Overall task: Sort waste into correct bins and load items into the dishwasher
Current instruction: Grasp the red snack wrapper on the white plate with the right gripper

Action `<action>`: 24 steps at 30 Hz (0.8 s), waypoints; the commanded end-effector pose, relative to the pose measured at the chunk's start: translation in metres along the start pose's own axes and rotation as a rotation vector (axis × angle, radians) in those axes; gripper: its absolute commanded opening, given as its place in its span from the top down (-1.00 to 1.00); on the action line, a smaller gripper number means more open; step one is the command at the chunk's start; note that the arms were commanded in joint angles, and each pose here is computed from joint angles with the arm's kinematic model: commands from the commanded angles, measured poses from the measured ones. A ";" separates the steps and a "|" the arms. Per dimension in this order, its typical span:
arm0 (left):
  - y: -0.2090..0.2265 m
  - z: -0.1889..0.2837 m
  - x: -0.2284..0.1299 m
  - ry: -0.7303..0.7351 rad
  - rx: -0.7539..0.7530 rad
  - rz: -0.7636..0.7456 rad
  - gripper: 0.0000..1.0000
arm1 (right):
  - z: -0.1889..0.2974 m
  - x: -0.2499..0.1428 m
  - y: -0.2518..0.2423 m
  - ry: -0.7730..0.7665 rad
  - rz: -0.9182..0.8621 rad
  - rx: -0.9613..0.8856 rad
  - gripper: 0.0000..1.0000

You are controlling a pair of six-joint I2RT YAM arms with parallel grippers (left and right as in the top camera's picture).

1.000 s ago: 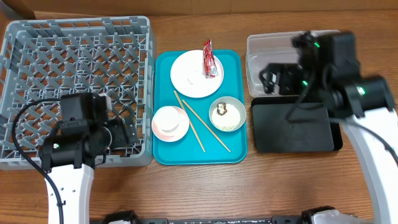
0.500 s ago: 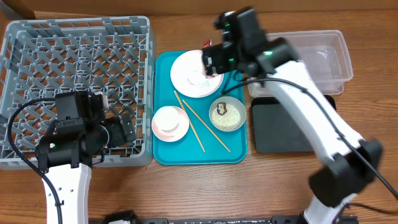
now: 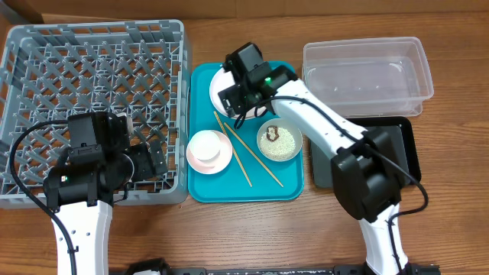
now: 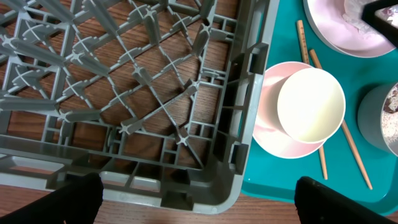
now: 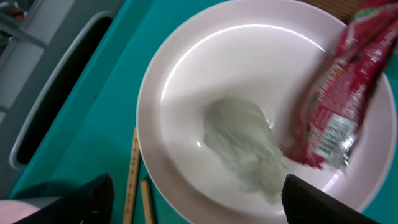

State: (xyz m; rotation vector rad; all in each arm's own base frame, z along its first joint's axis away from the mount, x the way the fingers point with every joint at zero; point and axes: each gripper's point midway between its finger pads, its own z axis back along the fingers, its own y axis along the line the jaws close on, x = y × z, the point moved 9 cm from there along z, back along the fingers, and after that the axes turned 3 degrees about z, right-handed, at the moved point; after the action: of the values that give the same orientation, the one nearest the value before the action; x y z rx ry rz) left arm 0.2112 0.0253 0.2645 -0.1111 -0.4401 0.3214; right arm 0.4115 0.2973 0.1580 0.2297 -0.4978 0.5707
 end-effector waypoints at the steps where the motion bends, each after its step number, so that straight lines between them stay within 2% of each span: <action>1: -0.002 0.007 0.004 -0.020 -0.019 -0.016 -1.00 | -0.010 0.005 0.002 -0.023 0.053 -0.017 -0.76; 8: -0.001 0.007 0.003 -0.009 -0.017 -0.015 -0.99 | -0.042 -0.001 -0.005 -0.023 0.070 -0.079 -0.82; 12: -0.001 0.007 0.003 -0.010 -0.017 -0.015 -0.99 | -0.045 0.001 -0.009 -0.042 0.069 -0.124 -0.82; 21: -0.001 0.007 0.003 -0.013 -0.018 -0.015 -0.99 | -0.048 -0.007 -0.009 -0.005 0.062 -0.124 -0.12; 24: -0.001 0.007 0.003 -0.014 -0.017 -0.015 -1.00 | -0.051 -0.013 -0.010 0.012 0.062 -0.126 -0.04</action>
State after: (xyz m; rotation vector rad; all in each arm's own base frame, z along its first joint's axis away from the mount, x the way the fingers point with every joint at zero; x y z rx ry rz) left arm 0.2093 0.0250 0.2636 -0.1095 -0.4263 0.3154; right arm 0.4279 0.3028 0.1112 0.1017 -0.5356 0.6031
